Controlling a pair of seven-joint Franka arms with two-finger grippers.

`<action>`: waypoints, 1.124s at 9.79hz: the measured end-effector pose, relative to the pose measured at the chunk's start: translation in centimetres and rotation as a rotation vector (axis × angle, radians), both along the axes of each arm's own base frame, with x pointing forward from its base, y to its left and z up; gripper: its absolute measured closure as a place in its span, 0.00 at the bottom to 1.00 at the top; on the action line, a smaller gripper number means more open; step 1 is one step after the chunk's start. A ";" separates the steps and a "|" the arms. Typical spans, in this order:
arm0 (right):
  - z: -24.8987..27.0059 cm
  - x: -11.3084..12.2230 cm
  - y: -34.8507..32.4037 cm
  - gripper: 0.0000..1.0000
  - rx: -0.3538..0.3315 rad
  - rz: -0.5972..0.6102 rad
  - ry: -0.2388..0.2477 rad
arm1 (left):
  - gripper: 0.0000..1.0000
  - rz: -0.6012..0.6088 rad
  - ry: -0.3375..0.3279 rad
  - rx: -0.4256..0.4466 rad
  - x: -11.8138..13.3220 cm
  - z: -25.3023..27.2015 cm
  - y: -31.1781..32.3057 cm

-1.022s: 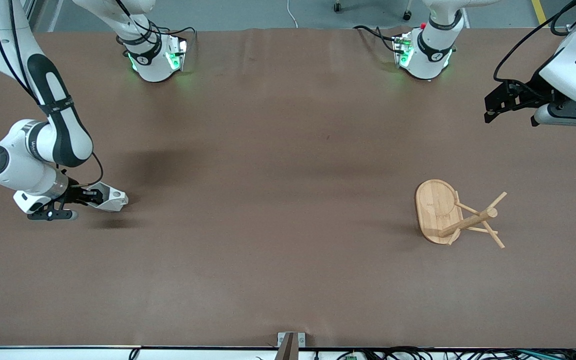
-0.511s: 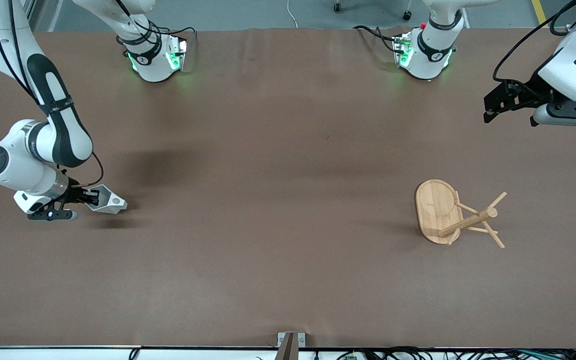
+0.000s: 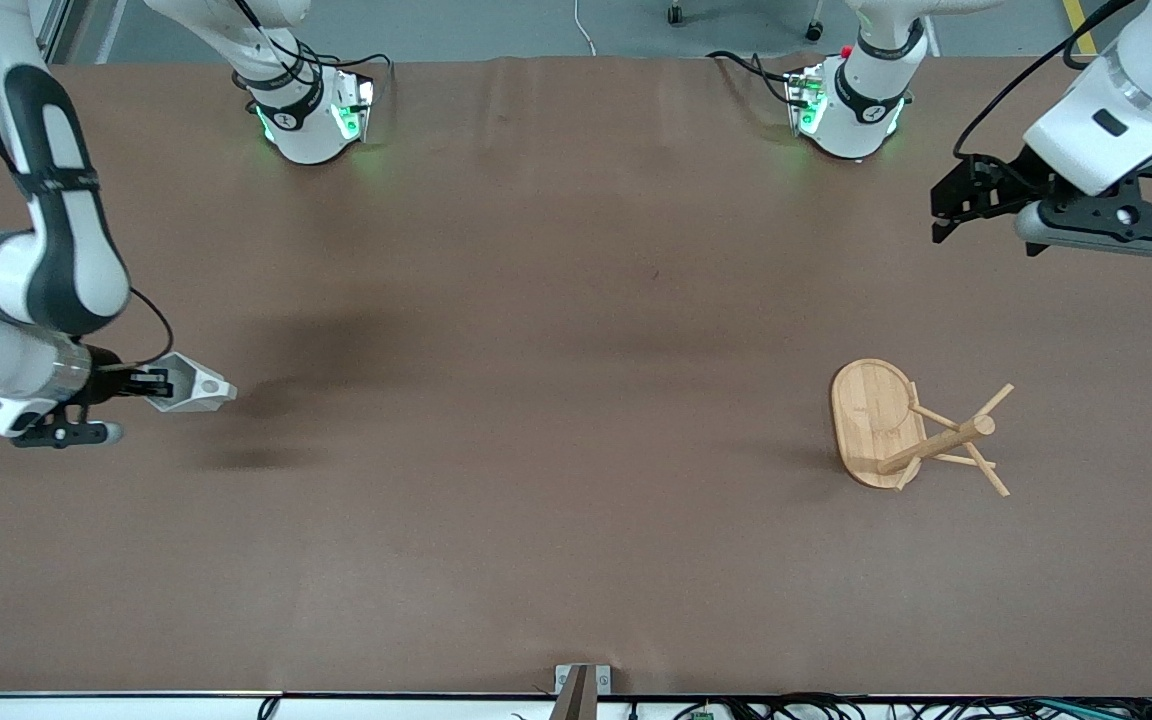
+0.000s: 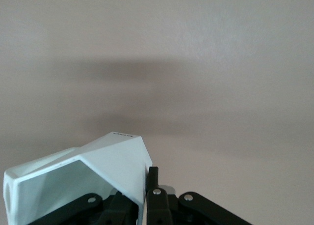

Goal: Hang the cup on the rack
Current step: 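Lift the cup with the right gripper while the left gripper reaches it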

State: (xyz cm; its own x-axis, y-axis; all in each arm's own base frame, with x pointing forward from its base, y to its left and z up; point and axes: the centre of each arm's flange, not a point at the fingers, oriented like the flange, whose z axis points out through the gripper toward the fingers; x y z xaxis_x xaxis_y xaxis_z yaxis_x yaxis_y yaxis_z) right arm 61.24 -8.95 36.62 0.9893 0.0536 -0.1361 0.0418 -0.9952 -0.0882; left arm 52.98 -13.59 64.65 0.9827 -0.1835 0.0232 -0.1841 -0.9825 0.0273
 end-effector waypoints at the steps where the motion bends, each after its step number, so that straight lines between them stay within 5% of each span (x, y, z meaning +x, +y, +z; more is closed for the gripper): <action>1: 3.6 0.2 2.1 0.93 0.074 -0.003 -0.010 | 0.00 -0.033 0.003 -0.001 -0.3 -0.2 -1.7; 3: 8.0 -0.7 7.7 0.93 0.316 -0.018 0.008 | 0.00 -0.144 0.006 -0.002 -2.1 -0.3 -7.4; 7: 10.9 -2.5 19.3 0.93 0.728 0.000 0.061 | 0.00 -0.466 0.003 -0.030 -10.0 -1.0 -24.4; 11: 9.8 -5.7 28.8 0.93 1.027 -0.025 0.192 | 0.00 -0.622 -0.085 -0.147 -12.0 -2.9 -34.4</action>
